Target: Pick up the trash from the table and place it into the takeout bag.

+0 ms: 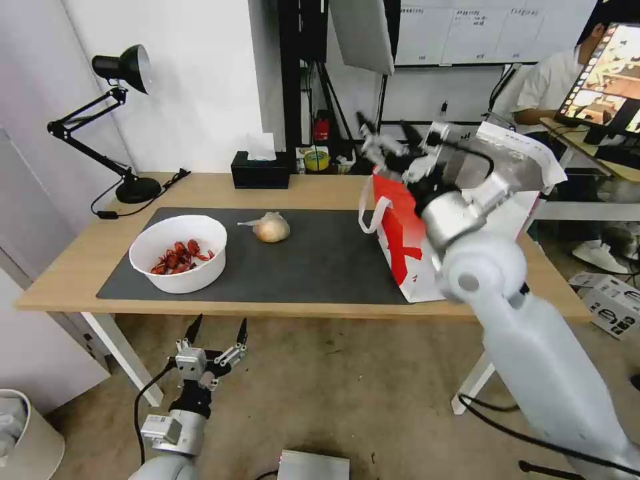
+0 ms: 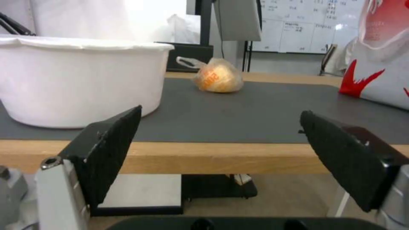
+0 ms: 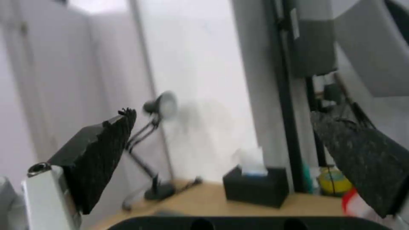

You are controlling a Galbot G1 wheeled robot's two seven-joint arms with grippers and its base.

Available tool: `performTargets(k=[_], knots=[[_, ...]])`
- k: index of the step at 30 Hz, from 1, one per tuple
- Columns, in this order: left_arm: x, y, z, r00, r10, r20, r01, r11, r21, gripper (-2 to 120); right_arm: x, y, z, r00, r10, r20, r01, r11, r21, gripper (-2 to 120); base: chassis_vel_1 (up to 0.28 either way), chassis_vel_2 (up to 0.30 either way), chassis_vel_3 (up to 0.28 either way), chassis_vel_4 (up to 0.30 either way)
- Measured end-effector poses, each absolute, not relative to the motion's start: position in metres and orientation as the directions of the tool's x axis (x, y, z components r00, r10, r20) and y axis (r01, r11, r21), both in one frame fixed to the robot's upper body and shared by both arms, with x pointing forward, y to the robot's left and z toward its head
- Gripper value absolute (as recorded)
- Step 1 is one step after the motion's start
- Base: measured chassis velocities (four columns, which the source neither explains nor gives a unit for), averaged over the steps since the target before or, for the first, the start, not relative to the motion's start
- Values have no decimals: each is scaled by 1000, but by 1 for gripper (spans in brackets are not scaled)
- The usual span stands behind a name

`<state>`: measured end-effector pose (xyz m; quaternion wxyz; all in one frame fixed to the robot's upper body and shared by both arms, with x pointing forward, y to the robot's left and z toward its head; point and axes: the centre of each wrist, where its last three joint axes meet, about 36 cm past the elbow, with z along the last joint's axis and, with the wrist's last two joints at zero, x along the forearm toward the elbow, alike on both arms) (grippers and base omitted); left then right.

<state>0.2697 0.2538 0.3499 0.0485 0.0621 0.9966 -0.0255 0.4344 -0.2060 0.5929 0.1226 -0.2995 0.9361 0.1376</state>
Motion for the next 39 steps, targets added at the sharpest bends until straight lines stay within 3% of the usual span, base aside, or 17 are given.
performTargets(k=[7, 13, 17, 27, 39], knots=[[270, 253, 350, -988, 121, -100, 126, 991, -46, 100, 395, -223, 569, -800, -550, -240, -580, 811, 74, 100, 0, 0, 0, 0], [269, 254, 345, -988, 116, -103, 121, 992, -46, 100, 343, -239, 536, -910, -394, -128, -398, 917, 7, 100, 0, 0, 0, 0], [268, 256, 342, -988, 113, -102, 118, 992, -43, 100, 317, -239, 497, -944, -305, -130, -304, 952, -23, 100, 0, 0, 0, 0], [268, 255, 339, -989, 110, -101, 115, 992, -46, 100, 260, -215, 397, -969, -204, -141, -202, 979, -26, 100, 0, 0, 0, 0], [268, 253, 334, -989, 110, -95, 115, 992, -49, 100, 236, -214, 359, -994, -90, -58, -86, 994, -69, 100, 0, 0, 0, 0]])
